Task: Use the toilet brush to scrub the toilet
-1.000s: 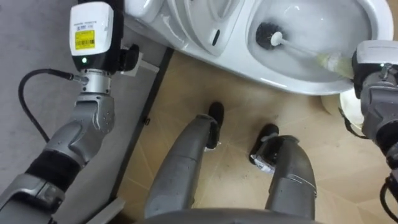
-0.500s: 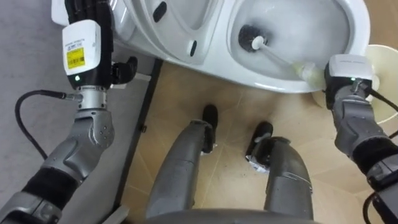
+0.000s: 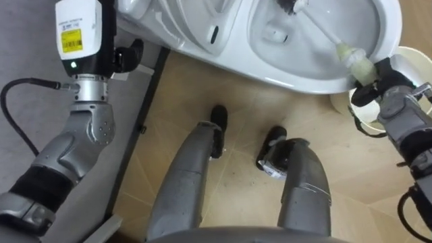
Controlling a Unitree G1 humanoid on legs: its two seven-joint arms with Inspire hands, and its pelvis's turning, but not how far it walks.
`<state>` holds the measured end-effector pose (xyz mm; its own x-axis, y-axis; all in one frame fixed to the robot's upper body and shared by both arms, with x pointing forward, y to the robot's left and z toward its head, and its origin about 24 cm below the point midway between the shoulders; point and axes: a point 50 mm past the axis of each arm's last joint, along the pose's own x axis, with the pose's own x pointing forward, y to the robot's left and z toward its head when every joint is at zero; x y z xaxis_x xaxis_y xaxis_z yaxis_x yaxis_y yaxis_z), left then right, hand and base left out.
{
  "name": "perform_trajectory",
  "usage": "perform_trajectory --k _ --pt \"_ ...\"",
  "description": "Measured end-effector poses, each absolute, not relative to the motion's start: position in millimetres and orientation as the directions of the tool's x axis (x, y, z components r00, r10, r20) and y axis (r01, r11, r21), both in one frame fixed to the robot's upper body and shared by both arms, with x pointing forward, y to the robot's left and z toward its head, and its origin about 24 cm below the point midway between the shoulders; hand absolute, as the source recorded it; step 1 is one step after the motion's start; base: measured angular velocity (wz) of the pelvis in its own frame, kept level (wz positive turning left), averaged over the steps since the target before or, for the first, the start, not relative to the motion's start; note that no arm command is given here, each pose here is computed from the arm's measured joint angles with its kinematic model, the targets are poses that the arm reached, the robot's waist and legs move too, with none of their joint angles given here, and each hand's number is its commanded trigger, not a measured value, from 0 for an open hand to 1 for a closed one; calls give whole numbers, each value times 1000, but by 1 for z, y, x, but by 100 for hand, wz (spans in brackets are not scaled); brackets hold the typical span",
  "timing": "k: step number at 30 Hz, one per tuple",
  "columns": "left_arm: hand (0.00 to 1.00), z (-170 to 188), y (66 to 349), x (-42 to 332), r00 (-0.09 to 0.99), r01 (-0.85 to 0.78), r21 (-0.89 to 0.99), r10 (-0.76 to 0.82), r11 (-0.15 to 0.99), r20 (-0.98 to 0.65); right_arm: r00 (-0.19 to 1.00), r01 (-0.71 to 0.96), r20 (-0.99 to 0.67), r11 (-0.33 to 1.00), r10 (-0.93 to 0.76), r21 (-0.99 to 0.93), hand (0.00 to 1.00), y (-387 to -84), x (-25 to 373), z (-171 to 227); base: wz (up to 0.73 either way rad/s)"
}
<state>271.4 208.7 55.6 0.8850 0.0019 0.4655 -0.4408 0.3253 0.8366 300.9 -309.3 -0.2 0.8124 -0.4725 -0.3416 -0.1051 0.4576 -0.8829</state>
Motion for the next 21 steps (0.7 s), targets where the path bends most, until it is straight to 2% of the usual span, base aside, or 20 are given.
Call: perform_trajectory --k 3,9,15,21 --pt "0 54 208 272 887 -438 844 -1 310 462 822 -116 -321 414 -471 -903 100 -311 302 3 3" --pt "0 52 206 275 905 -405 868 -8 288 425 875 -191 -253 185 -413 -964 100 -306 308 10 -10" --pt "0 40 196 272 929 -345 885 -20 313 369 878 -324 -293 -19 -378 -946 100 -301 294 -7 -5" --pt "0 36 197 267 938 -321 875 -8 363 348 896 -355 -306 -105 -322 -929 100 -292 287 -9 -13"
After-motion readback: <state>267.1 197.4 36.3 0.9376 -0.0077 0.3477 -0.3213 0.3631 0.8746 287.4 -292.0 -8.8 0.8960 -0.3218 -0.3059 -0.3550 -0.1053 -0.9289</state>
